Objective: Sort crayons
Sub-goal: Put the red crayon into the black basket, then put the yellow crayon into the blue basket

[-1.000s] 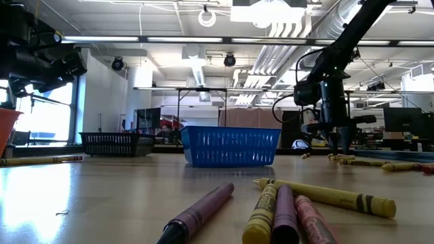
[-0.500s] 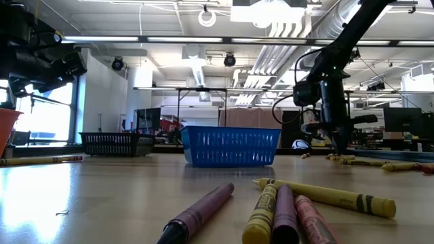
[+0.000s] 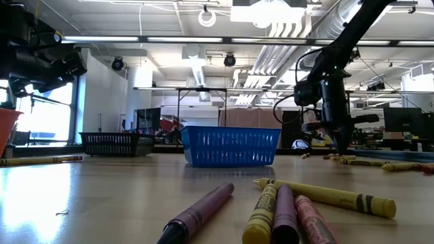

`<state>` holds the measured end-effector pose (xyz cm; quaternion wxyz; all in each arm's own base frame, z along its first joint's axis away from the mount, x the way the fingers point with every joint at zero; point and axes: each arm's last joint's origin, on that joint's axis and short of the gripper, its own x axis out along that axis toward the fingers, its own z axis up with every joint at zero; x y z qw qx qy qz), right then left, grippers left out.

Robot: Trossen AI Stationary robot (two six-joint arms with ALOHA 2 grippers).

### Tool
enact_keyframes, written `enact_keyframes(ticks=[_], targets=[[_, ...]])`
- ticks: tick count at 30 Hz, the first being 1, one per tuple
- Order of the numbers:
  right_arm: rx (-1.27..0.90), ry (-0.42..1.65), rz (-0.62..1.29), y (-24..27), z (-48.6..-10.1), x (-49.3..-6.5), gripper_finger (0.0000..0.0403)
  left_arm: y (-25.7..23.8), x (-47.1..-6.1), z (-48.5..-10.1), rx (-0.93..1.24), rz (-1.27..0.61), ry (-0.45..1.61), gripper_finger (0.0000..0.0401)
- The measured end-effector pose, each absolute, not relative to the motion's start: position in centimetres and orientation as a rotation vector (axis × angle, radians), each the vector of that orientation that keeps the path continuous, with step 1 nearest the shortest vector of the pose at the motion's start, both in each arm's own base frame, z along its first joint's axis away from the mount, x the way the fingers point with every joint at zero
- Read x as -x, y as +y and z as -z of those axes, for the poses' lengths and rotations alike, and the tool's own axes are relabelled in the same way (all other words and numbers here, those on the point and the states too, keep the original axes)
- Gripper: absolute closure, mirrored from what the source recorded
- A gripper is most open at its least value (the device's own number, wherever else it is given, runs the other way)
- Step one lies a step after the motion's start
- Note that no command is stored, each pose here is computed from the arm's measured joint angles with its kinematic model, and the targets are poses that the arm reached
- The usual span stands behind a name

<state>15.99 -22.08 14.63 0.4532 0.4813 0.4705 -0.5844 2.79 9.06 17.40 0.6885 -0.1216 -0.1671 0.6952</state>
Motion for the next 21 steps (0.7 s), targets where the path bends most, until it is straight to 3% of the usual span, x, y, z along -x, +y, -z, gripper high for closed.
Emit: enact_keyframes(ticks=[16,21], targets=[[-1.17,1.082,1.439,-21.6,-16.8,-15.6,0.0402,9.1,-2.8,-17.4,0.272,-1.556,-0.374,0.0297],[-1.233,1.182,1.45,-21.0,-16.6,-14.9,0.0402,9.1,-2.8,-17.4,0.272,-1.556,-0.373,0.0297]])
